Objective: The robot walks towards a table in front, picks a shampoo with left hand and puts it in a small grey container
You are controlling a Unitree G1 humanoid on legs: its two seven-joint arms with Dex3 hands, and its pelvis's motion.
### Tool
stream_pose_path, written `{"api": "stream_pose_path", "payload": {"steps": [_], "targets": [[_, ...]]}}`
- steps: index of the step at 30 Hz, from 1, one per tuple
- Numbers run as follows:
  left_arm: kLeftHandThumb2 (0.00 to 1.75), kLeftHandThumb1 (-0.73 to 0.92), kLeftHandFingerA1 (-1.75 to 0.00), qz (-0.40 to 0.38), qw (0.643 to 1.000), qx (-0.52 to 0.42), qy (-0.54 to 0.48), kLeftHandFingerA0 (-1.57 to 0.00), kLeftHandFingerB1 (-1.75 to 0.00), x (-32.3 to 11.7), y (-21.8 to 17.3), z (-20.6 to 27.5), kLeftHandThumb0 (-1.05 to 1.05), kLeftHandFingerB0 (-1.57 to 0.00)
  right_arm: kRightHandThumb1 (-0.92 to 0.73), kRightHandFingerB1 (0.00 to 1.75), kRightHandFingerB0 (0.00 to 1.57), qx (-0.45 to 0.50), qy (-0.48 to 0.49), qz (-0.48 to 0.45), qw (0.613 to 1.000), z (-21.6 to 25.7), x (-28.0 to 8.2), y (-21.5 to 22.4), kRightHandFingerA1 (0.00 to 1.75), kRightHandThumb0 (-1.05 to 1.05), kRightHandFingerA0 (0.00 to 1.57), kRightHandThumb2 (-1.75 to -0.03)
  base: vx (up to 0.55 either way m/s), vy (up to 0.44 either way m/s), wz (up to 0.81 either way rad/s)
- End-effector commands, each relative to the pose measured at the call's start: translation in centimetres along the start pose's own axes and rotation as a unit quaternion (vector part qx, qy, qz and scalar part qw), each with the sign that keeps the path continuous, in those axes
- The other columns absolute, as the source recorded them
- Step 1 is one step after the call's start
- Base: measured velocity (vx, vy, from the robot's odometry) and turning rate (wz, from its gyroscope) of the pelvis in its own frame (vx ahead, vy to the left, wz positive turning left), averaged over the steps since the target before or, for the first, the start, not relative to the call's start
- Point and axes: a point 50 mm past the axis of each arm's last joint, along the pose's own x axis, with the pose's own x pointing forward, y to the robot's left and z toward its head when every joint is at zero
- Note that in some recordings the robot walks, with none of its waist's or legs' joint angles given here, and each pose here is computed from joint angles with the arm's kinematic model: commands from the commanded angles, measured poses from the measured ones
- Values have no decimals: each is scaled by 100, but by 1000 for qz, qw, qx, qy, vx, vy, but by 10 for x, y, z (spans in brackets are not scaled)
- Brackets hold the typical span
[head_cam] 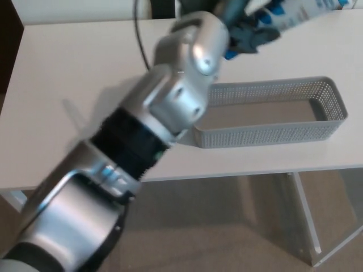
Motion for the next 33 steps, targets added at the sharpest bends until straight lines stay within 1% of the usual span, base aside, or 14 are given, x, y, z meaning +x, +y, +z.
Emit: {"api": "stream_pose_path", "payload": {"steps": [1,2,11,15,16,17,18,19,21,22,28,29,30,33], "targets": [[59,67,-156,3,1000,28,-7,-83,-71,6,-11,7,-20,-83,-64,42,58,-17,2,-19,1000,5,2,-4,49,-32,75,-58,0,0,0],[59,65,-152,5,999,32,-14,-86,-55,6,-14,8,-21,-81,-64,42,58,-21,5,-21,1000,6,3,-5,49,-32,76,-58,0,0,0],[60,62,-158,-20,996,89,-11,-80,-83,3,-43,-7,-18,-76,-64,42,58,-29,8,-11,999,6,5,4,49,-30,76,-59,0,0,0],[61,62,-158,-13,995,97,-1,-83,-58,5,-38,-15,-24,-79,-67,42,59,-54,5,-5,999,8,6,6,49,-29,75,-60,0,0,0],[58,65,-167,-9,995,98,3,-76,-101,7,-34,-17,-25,-68,-66,43,61,-60,7,-5,998,9,6,5,49,-31,74,-60,0,0,0],[58,65,-167,-6,995,99,4,-76,-101,8,-32,-17,-25,-68,-66,43,61,-64,7,-5,998,10,7,5,49,-31,74,-60,0,0,0],[61,66,-156,-1,994,108,1,-74,-99,7,-32,-20,-24,-61,-64,43,62,-59,6,-3,998,10,7,6,50,-32,74,-58,0,0,0],[60,65,-58,-17,991,134,3,-22,-33,7,-33,-23,-51,-32,-64,42,60,-56,6,-2,998,9,6,6,49,-32,72,-58,0,0,0],[58,63,-25,-57,980,188,15,0,-27,8,-35,-25,-66,-9,-65,42,59,-53,5,-3,999,8,6,7,49,-31,71,-58,0,0,0],[88,51,0,-73,977,199,20,0,-7,8,-36,-25,-87,0,-66,42,60,-56,3,-3,998,10,6,7,49,-33,72,-58,0,0,0],[60,62,0,-113,973,200,36,0,0,-2,-49,-29,-92,0,-65,43,60,-61,12,9,998,-3,2,15,50,-31,72,-59,0,0,0],[61,64,0,-115,972,199,41,0,0,-3,-47,-33,-92,0,-64,44,63,-63,8,13,998,-1,3,18,52,-32,77,-59,0,0,0],[95,55,0,-113,973,198,40,0,0,-5,-45,-36,-97,0,-64,43,60,-62,7,12,998,2,5,20,50,-31,74,-59,0,0,0],[94,55,0,-102,972,208,30,0,-1,-10,-39,-40,-97,0,-66,42,58,-53,-5,6,999,11,8,16,48,-30,70,-58,0,0,0]]}}
